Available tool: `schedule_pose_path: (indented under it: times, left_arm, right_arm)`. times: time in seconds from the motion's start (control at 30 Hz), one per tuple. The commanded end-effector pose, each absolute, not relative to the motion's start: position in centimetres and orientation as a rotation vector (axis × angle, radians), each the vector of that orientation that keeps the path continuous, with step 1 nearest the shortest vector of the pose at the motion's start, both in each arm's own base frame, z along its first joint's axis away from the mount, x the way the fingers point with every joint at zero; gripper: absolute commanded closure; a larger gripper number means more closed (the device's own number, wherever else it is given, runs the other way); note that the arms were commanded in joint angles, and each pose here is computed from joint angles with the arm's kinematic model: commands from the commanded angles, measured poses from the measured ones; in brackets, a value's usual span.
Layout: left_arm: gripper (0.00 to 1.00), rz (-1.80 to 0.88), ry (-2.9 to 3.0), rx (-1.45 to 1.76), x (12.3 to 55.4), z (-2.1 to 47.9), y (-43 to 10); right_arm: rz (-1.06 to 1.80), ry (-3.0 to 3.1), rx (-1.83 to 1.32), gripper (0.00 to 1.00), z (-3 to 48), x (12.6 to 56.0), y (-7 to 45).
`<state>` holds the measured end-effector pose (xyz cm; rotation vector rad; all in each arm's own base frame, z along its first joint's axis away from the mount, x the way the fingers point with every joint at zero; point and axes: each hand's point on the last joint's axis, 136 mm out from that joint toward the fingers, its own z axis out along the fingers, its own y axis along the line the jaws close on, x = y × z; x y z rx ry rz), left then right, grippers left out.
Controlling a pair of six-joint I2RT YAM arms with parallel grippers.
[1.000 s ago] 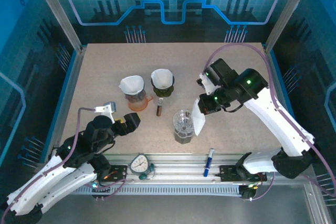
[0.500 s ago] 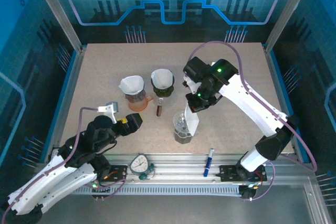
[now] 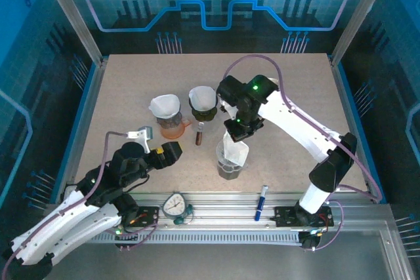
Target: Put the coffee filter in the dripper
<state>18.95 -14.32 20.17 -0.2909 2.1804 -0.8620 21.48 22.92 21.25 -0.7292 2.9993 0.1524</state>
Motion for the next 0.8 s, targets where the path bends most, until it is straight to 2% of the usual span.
schedule_pose_path:
  times: [0.0,0.33,0.47,0.77]
  left_arm:
    - [0.01,-0.908,2.181,-0.273,19.0,20.1,-15.1]
    - [0.01,-1.009,2.198,-0.224,19.1,20.4,-17.3]
    - [0.01,-1.041,2.207,-0.221,19.3,20.3,-18.0]
    - [0.01,-1.046,2.208,-0.219,19.3,20.7,-18.1]
  right_arm:
    - [0.140,2.951,-0.785,0.96,21.6,21.5,23.8]
    - [0.069,2.835,-0.863,0.95,21.9,21.4,25.0]
    - [0.015,2.793,-0.889,1.00,22.1,21.5,24.7]
    - [-0.040,2.714,-0.920,1.00,24.7,21.4,23.2]
